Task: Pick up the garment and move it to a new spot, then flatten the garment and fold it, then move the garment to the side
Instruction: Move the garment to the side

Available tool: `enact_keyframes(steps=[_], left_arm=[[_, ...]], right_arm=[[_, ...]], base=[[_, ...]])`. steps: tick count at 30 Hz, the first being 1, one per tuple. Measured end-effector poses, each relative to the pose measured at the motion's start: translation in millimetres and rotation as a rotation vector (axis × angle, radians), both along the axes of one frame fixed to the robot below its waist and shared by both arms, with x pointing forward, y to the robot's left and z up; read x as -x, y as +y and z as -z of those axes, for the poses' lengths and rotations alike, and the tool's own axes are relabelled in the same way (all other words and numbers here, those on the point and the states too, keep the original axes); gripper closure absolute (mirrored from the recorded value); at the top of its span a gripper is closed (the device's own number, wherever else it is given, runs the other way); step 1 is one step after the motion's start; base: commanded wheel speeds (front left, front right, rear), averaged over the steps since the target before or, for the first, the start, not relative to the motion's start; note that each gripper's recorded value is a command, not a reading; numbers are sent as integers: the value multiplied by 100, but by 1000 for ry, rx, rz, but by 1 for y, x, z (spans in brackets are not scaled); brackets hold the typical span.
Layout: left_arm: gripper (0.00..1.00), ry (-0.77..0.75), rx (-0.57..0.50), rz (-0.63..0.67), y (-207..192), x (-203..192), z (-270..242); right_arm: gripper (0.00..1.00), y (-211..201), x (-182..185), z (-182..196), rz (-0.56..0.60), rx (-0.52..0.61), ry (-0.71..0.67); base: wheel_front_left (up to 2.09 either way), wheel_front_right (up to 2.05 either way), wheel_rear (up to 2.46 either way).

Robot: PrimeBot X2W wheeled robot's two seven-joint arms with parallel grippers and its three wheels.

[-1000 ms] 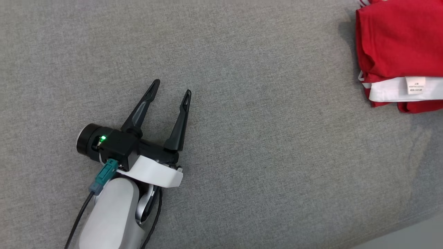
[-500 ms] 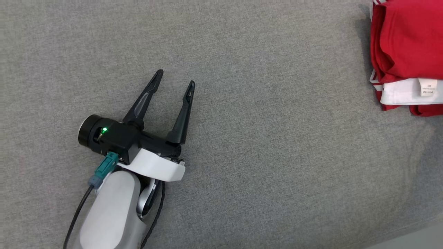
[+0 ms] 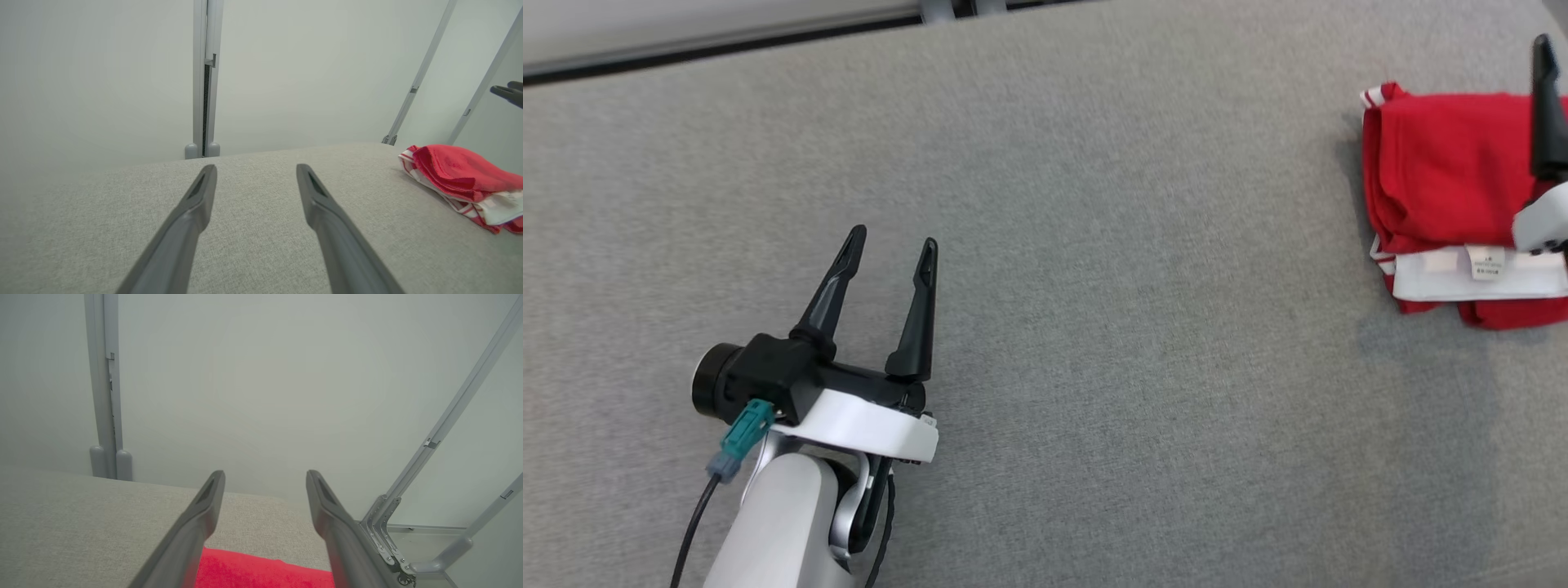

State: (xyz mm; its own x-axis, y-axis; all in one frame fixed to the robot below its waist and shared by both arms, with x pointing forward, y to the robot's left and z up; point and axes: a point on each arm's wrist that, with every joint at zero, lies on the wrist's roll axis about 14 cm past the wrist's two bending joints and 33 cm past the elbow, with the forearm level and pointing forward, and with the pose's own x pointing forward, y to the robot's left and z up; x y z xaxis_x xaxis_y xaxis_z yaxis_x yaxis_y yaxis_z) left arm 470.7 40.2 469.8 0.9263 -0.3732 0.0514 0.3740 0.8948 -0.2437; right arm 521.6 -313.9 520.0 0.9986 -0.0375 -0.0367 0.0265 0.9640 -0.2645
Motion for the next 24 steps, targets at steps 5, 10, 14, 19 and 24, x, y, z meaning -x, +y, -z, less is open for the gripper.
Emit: enact_keyframes(steps=[5,10,14,19,24], left_arm=[[0,-48,3,-80,26,13,-27],[0,-65,-5,-160,53,33,-41],[0,-78,-36,-260,80,48,-48],[0,-74,-54,-317,95,67,-49],[0,-25,-39,-390,112,88,-37]], right_arm=[[0,48,16,-21,-98,-145,-100],[0,92,40,-26,-193,-256,-142],[0,116,62,-25,-217,-338,-163],[0,143,86,-10,-250,-357,-133],[0,164,109,3,-249,-403,-109]], base=[[0,0,0],[0,0,0],[0,0,0],[0,0,0],[0,0,0]])
